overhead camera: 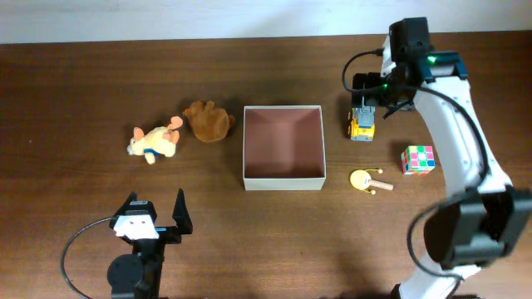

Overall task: Pack container
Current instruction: 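Move the right gripper over the yellow-grey toy truck and lower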

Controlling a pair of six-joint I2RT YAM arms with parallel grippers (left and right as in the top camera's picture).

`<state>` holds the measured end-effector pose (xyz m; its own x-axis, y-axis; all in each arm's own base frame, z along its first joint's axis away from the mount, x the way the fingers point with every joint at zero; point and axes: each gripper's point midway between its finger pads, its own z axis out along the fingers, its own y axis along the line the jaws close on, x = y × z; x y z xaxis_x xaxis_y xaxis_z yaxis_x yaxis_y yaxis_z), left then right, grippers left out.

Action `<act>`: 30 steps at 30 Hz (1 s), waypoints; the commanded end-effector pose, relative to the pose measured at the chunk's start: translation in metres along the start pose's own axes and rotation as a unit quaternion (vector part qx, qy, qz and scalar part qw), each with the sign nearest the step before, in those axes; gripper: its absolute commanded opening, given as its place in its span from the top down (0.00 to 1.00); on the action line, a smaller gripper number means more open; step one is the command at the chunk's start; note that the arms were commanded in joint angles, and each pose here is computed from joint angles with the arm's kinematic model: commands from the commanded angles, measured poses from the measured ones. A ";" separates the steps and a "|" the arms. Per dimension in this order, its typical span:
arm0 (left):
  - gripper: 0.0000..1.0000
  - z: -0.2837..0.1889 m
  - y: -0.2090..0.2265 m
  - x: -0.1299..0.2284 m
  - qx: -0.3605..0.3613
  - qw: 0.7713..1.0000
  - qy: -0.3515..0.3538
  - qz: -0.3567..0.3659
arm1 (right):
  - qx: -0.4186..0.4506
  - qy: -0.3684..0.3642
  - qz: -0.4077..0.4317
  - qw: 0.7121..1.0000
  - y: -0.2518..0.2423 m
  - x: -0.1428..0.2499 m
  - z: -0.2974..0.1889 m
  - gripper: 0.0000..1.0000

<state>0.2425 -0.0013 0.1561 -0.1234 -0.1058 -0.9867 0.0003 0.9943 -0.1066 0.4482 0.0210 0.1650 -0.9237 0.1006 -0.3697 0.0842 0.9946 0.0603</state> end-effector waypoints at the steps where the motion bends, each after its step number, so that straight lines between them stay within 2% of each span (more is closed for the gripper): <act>1: 0.01 0.000 -0.001 0.000 0.003 1.000 -0.002 0.008 | 0.000 0.004 0.005 1.000 -0.006 -0.007 0.015 0.01; 8: 0.00 0.000 -0.001 0.000 0.003 1.000 -0.002 0.008 | 0.003 0.035 -0.019 0.999 -0.008 -0.002 0.061 0.01; 19: 0.00 0.000 -0.001 0.000 0.004 1.000 -0.002 0.008 | -0.002 0.108 -0.016 0.994 -0.007 0.028 0.124 0.00; 30: 0.00 0.000 -0.001 0.000 0.004 1.000 -0.002 0.008 | -0.018 0.111 -0.011 0.994 -0.002 0.030 0.139 0.04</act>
<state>0.2425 -0.0013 0.1561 -0.1234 -0.1054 -0.9867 0.0003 0.9943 -0.1063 0.4667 0.0218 0.0223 -0.9875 0.0672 -0.1427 0.0583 0.9961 0.0660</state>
